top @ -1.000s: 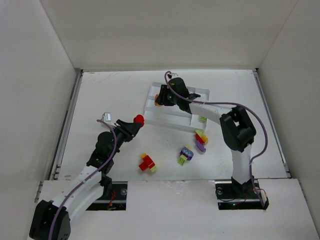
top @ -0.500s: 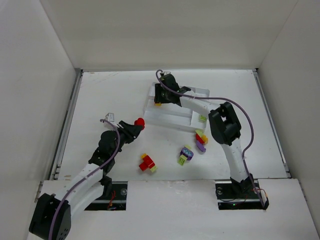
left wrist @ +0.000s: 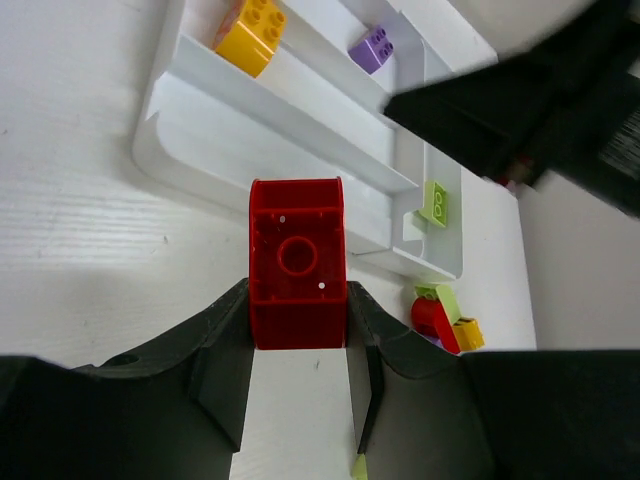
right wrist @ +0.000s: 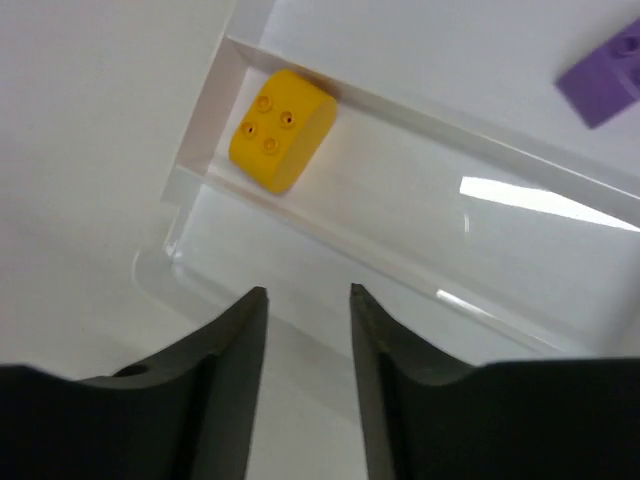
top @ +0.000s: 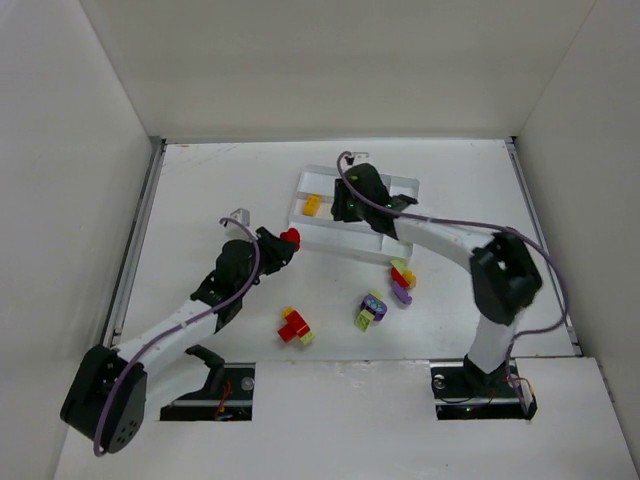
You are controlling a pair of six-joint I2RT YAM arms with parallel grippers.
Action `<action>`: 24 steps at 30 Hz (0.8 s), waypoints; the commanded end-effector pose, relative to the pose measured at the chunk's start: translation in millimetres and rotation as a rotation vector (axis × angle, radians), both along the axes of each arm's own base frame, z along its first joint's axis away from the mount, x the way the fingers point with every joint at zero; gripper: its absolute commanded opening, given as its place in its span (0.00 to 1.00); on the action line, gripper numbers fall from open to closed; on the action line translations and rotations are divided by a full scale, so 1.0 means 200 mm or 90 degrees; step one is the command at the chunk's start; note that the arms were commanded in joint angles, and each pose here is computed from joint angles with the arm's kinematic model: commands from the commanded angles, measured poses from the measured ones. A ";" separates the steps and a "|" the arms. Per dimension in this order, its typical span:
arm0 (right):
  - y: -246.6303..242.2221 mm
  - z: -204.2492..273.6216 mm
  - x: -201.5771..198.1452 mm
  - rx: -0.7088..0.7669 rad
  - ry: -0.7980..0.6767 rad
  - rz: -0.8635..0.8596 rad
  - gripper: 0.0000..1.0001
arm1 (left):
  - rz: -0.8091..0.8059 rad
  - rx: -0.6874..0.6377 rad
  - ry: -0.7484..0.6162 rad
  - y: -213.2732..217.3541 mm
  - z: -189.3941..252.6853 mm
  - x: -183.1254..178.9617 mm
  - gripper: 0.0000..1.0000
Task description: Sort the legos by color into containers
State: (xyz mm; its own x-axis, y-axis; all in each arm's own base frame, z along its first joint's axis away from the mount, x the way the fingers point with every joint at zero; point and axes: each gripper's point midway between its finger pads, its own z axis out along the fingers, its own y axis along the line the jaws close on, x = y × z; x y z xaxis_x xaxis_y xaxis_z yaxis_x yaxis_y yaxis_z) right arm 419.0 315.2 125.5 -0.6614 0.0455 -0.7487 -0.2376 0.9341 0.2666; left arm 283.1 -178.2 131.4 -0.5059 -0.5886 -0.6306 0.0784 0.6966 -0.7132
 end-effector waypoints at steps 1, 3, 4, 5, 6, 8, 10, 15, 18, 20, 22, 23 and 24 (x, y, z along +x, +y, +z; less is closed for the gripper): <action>-0.11 0.42 -0.08 0.109 -0.160 -0.040 0.38 | -0.002 0.075 -0.043 -0.08 0.13 0.11 0.12; -0.20 0.38 -0.20 0.127 -0.170 -0.049 0.36 | -0.012 0.128 -0.036 -0.13 0.12 0.15 0.12; -0.24 0.36 -0.25 0.136 -0.173 -0.055 0.36 | -0.018 0.155 -0.032 -0.16 0.12 0.17 0.12; -0.29 0.34 -0.31 0.145 -0.179 -0.066 0.37 | -0.020 0.180 -0.027 -0.18 0.11 0.19 0.12; -0.32 0.32 -0.34 0.151 -0.184 -0.072 0.38 | -0.022 0.205 -0.018 -0.19 0.10 0.20 0.12; -0.39 0.29 -0.41 0.163 -0.191 -0.084 0.40 | -0.030 0.248 0.002 -0.20 0.09 0.24 0.12; -0.41 0.28 -0.45 0.182 -0.195 -0.088 0.42 | -0.031 0.264 0.027 -0.22 0.08 0.26 0.13; -0.42 0.30 -0.48 0.210 -0.203 -0.086 0.43 | 0.020 0.238 0.102 -0.22 0.06 0.30 0.12; -0.44 0.31 -0.49 0.216 -0.207 -0.091 0.43 | 0.057 0.238 0.146 -0.21 0.01 0.32 0.13; -0.46 0.33 -0.51 0.236 -0.212 -0.098 0.44 | 0.064 0.256 0.163 -0.21 -0.03 0.34 0.13; -0.47 0.35 -0.51 0.248 -0.216 -0.101 0.44 | 0.062 0.275 0.169 -0.23 -0.07 0.36 0.13; -0.47 0.35 -0.52 0.251 -0.217 -0.101 0.45 | 0.068 0.283 0.174 -0.23 -0.09 0.38 0.13; -0.47 0.35 -0.52 0.252 -0.217 -0.099 0.45 | 0.073 0.289 0.176 -0.22 -0.10 0.39 0.13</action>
State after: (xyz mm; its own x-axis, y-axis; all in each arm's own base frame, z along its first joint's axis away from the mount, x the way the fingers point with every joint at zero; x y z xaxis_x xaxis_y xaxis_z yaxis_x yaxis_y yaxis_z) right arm 310.6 220.4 172.2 -0.4099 0.3738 -0.8320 -0.2180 0.8456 0.4873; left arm 352.4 -227.2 105.2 -0.6585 -0.3308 -0.6760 -0.1151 0.9319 -0.3439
